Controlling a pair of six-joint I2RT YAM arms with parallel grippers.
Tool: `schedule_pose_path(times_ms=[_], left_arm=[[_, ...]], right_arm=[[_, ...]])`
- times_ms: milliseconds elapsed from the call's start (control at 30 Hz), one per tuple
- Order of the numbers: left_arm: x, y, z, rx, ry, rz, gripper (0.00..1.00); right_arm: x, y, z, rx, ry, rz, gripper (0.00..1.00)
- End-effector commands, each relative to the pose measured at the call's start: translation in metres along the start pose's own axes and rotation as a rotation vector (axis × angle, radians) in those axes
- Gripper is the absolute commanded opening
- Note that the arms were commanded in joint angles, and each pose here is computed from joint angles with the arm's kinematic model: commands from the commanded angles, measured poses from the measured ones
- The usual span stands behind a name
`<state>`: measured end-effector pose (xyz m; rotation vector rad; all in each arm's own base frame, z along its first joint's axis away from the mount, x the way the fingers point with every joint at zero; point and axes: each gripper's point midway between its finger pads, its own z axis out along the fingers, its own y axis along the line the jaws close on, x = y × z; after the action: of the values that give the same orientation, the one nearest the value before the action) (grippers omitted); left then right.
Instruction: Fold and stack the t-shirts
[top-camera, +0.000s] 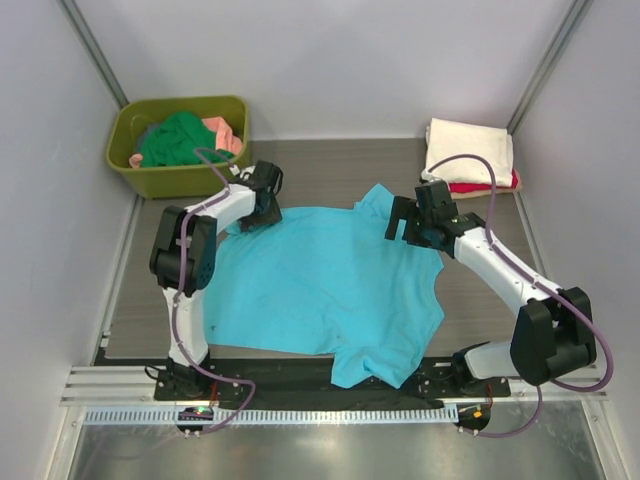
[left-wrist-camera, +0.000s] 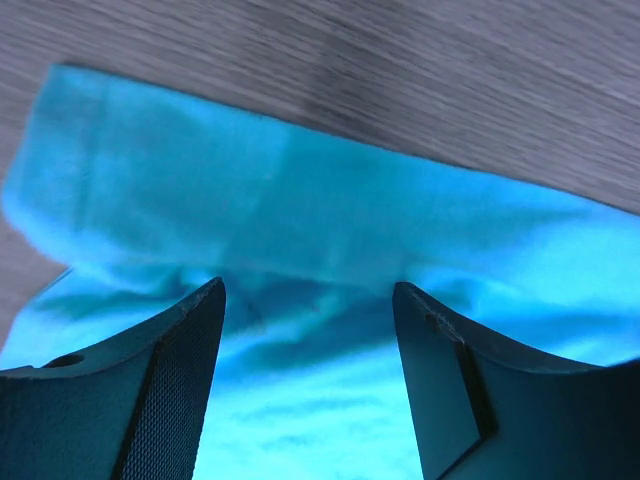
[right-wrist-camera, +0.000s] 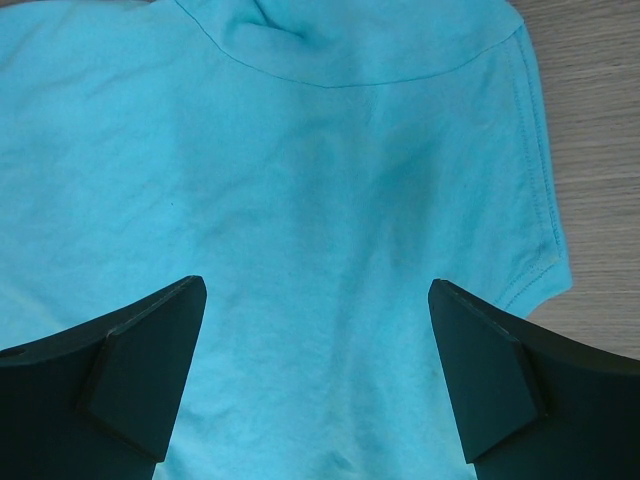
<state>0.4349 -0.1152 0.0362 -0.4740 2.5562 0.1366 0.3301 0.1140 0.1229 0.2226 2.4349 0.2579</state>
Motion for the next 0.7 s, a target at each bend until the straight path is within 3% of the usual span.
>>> schedule_pose_path(times_ms=[0,133,333,433,533,633,667], left_arm=[[-0.005,-0.013,0.024,0.016,-0.019,-0.007,0.69],[-0.007,-0.024,0.045,0.007,-0.016,0.011,0.68],[-0.047,-0.064,0.060,0.075,-0.057,0.078,0.68],[-0.096,-0.101,0.037,0.157,-0.130,0.095,0.70],[-0.108,-0.106,-0.007,0.175,-0.130,0.111,0.73],[-0.080,-0.095,-0.036,0.158,-0.099,0.149,0.79],[-0.090,-0.090,-0.077,0.191,-0.152,0.127,0.80]], right_arm=[[-0.006,0.003,-0.002,-0.024,-0.033,-0.006,1.00],[-0.005,0.001,-0.004,-0.022,-0.041,-0.011,1.00],[-0.003,-0.009,0.000,0.025,-0.042,-0.015,1.00],[-0.002,-0.015,0.017,0.073,-0.011,-0.010,1.00],[-0.009,-0.014,0.024,0.086,-0.010,0.004,1.00],[-0.012,-0.017,0.034,0.113,-0.009,0.024,1.00],[-0.012,-0.020,0.038,0.127,-0.004,0.029,1.00]])
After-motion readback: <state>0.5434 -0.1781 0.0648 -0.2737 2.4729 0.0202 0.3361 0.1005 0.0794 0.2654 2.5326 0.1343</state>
